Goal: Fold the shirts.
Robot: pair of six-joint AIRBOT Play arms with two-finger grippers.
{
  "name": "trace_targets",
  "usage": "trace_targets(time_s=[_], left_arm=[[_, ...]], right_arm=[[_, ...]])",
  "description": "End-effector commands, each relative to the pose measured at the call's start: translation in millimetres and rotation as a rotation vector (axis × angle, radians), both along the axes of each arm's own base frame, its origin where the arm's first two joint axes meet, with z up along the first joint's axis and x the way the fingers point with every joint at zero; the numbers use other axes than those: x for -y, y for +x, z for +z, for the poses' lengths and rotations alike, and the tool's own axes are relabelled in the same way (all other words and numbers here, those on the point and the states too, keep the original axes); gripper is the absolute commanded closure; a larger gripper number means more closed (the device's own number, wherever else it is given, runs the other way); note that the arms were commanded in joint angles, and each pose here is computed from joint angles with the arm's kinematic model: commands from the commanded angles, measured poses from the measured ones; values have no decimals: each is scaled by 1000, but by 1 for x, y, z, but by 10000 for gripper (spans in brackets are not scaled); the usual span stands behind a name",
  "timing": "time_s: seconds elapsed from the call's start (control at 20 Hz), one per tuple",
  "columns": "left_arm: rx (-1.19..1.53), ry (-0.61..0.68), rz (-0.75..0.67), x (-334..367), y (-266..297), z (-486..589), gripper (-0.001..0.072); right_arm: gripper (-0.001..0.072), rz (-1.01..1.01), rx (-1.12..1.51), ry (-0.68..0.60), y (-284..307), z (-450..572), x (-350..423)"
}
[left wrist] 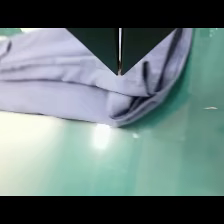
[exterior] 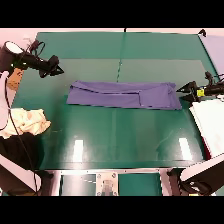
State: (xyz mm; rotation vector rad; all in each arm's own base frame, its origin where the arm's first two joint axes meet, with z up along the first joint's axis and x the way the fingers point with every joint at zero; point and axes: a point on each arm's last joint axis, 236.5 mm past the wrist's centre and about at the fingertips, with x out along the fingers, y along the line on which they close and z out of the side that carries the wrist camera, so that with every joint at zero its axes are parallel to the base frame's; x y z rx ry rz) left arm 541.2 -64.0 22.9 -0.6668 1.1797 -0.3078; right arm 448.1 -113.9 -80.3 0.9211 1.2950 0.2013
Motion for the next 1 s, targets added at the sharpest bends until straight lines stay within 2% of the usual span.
trace_targets(time_s=[0.0, 0.3, 0.35, 0.4, 0.5, 0.7, 0.95], left_arm=[[28, -46, -74, 18, -5, 11, 676], [103, -20, -198, 80, -5, 13, 676], [126, -14, -210, 96, -3, 14, 676], [156, 0, -230, 112, -1, 15, 676], [210, 34, -284, 150, -2, 11, 676], [218, 46, -395, 230, -23, -20, 677], [200, 27, -529, 340, -74, -77, 676]], right_arm=[[104, 71, 19, 64, 1, -15, -20], [114, 157, -1, 81, 12, -33, -67], [305, 165, 3, 77, 14, -32, -72], [537, 180, 9, 75, 17, -29, -78], [681, 200, 3, 90, 18, -18, -85], [693, 256, 65, 52, 24, 44, -91], [693, 361, 219, -21, 14, 170, -127]])
